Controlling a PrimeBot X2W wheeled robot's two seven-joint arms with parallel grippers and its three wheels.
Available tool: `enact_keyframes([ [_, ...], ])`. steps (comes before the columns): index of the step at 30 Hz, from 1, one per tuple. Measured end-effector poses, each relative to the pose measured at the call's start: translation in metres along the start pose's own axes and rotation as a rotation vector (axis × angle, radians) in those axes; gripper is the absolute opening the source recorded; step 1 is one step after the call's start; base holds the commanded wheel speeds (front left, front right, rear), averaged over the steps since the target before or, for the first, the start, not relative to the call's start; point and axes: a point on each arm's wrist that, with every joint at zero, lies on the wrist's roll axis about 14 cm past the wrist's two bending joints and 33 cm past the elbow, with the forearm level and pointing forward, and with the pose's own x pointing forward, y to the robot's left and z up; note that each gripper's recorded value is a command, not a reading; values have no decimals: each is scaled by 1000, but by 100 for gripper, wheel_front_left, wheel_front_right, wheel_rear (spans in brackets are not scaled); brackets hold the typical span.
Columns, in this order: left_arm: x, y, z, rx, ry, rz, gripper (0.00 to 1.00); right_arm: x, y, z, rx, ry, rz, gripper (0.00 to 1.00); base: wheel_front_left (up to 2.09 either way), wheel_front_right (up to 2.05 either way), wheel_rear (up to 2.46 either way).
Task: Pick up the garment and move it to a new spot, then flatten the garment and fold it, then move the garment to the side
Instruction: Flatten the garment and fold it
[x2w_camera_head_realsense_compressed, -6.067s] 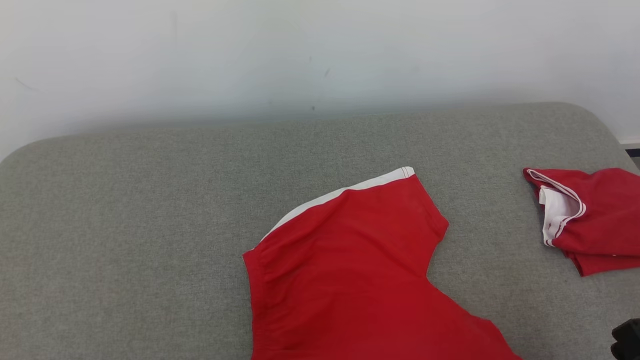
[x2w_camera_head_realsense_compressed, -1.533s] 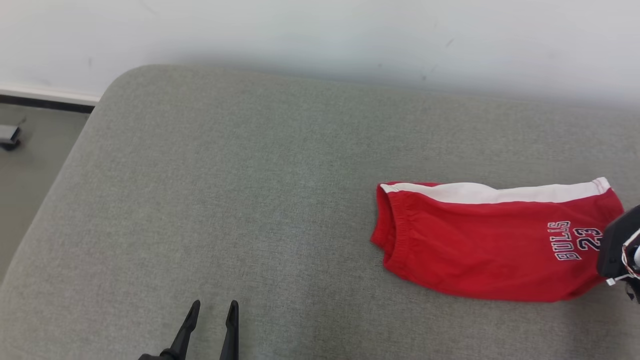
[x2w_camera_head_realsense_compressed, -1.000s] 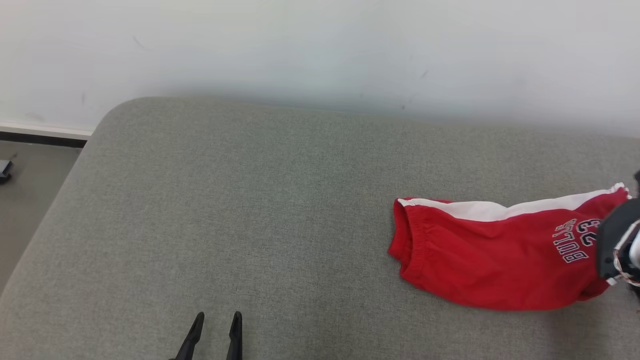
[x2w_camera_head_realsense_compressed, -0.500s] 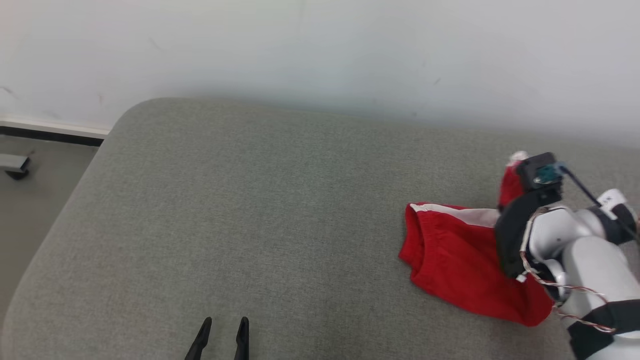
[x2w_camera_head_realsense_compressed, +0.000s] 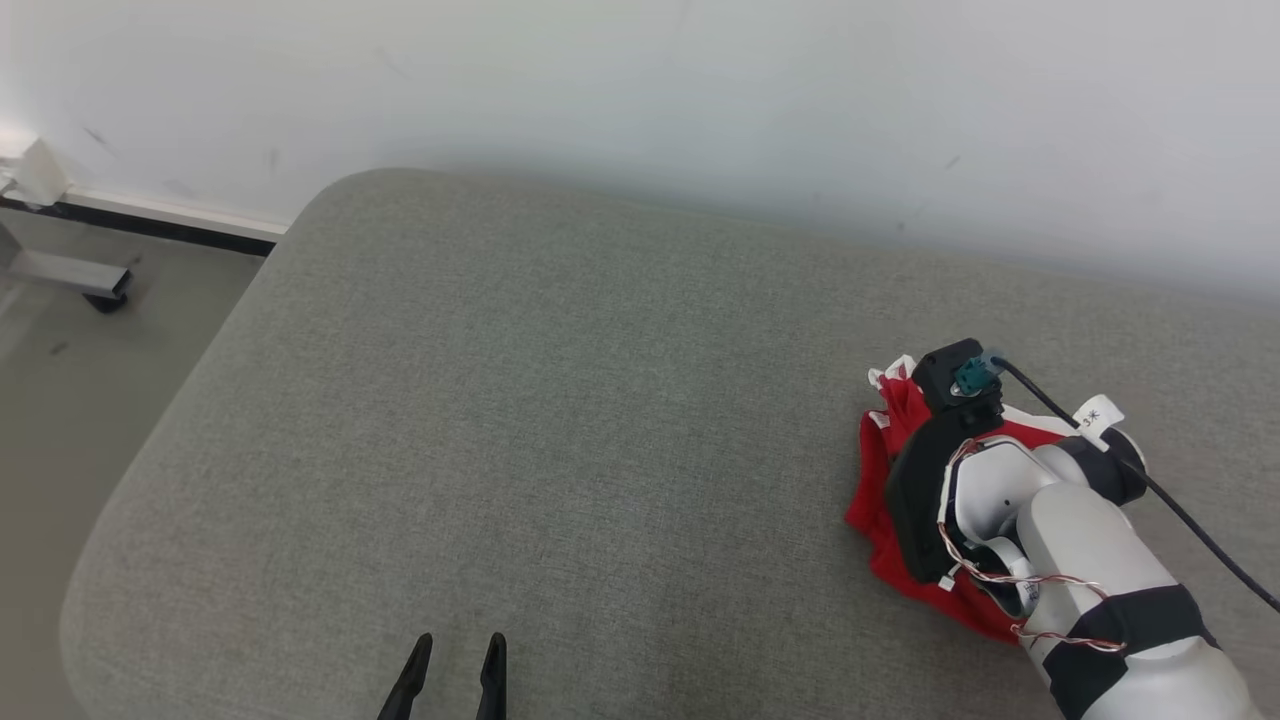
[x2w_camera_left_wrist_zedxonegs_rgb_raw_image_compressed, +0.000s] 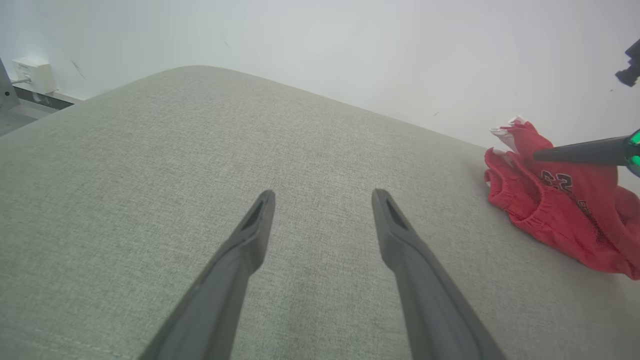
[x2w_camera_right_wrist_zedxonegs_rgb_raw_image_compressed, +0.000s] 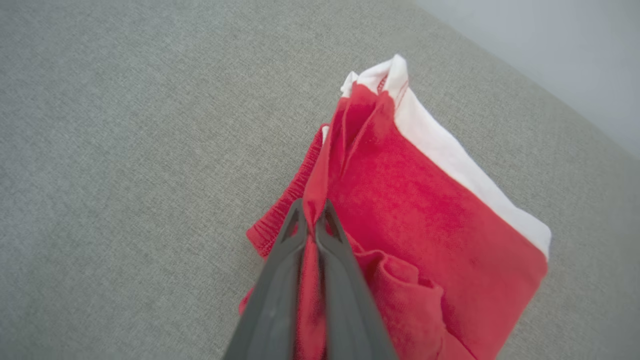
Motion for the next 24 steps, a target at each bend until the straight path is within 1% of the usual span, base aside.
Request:
enact_keyframes([
  [6,-1,5,0,-6,0,24,100,16,17,-7,9,16,43,0,0,0,0],
  [7,-2,5,0,-6,1,26,100,17,19,-4,10,2,48,49,0,0,0],
  [8,-2,5,0,-6,2,28,100,18,21,-2,16,-4,54,100,0,0,0],
  [11,-2,6,0,-6,0,29,100,17,25,7,38,-53,69,100,0,0,0],
  [15,-1,7,3,-5,-9,30,100,6,22,36,117,-182,88,100,0,0,0],
  [16,-1,7,3,-4,-12,28,100,3,17,41,118,-212,78,100,0,0,0],
  [18,0,5,4,-3,-15,20,100,-6,-3,48,135,-265,35,100,0,0,0],
  [20,0,2,5,0,-18,9,100,-16,-29,46,153,-300,-25,100,0,0,0],
  [24,1,-3,5,1,-19,-12,100,-28,-72,9,210,-273,-141,100,0,0,0],
])
